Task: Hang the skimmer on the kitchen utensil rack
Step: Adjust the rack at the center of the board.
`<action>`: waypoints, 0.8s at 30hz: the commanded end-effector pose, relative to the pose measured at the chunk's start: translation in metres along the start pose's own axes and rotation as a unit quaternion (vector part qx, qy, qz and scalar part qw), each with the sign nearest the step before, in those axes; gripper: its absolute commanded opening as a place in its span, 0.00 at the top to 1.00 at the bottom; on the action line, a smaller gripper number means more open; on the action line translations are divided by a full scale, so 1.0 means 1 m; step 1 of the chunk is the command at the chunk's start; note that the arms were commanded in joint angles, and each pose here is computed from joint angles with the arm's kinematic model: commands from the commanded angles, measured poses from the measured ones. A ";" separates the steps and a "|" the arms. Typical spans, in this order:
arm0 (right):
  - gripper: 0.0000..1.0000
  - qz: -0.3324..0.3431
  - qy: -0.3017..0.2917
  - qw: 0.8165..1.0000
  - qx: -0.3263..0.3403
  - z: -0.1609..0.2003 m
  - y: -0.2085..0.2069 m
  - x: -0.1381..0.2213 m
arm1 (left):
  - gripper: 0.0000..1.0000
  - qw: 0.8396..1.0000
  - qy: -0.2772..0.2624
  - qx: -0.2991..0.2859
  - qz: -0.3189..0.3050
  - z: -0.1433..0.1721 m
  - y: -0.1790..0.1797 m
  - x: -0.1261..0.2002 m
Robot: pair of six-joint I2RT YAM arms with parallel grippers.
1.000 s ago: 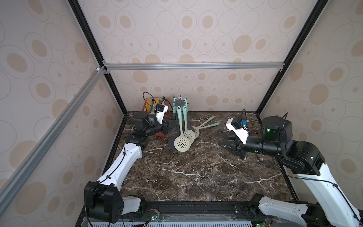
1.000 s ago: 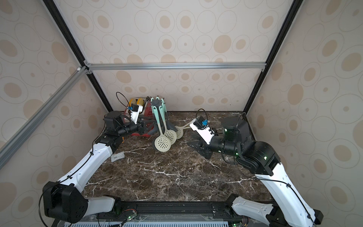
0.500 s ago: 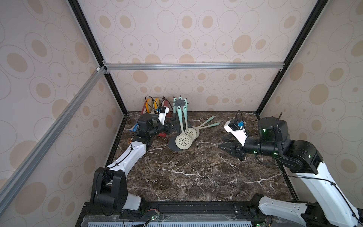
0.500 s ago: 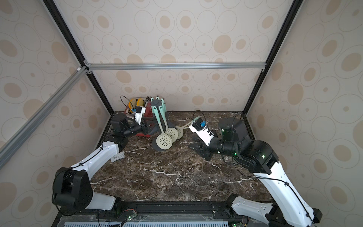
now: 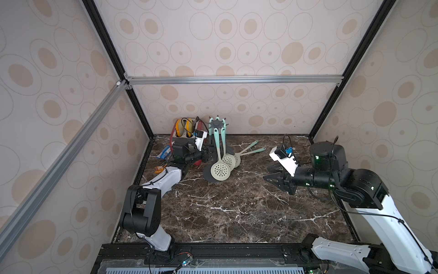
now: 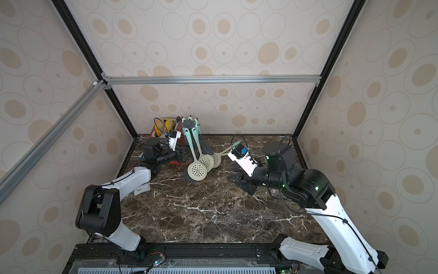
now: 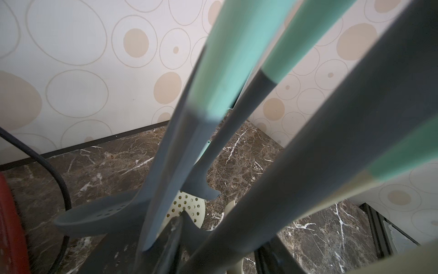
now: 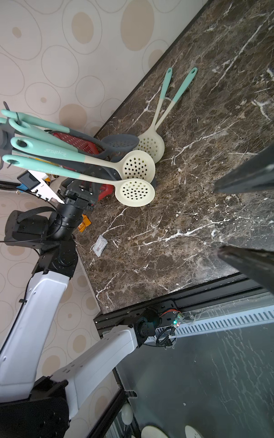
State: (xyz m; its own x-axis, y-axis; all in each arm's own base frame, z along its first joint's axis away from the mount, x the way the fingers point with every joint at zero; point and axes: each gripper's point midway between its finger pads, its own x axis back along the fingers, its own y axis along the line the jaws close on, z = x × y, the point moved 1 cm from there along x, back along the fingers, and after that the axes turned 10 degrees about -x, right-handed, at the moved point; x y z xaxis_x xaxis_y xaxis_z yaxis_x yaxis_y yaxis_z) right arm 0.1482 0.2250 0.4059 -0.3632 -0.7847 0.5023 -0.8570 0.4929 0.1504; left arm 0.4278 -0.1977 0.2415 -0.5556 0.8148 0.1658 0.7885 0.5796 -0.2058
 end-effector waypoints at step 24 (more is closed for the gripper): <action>0.63 0.059 0.051 0.996 -0.046 0.042 -0.022 -0.011 | 1.00 0.977 -0.040 -0.086 -0.193 -0.019 -0.003 0.014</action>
State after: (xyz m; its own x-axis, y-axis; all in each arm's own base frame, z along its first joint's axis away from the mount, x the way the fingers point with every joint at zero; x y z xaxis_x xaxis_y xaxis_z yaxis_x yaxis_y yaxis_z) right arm 0.1511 0.2161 0.3670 -0.3698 -0.7172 0.5906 -0.8142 0.5564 0.1659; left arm 0.4210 -0.2066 0.2311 -0.7195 0.6642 0.2028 0.6717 0.7397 -0.0396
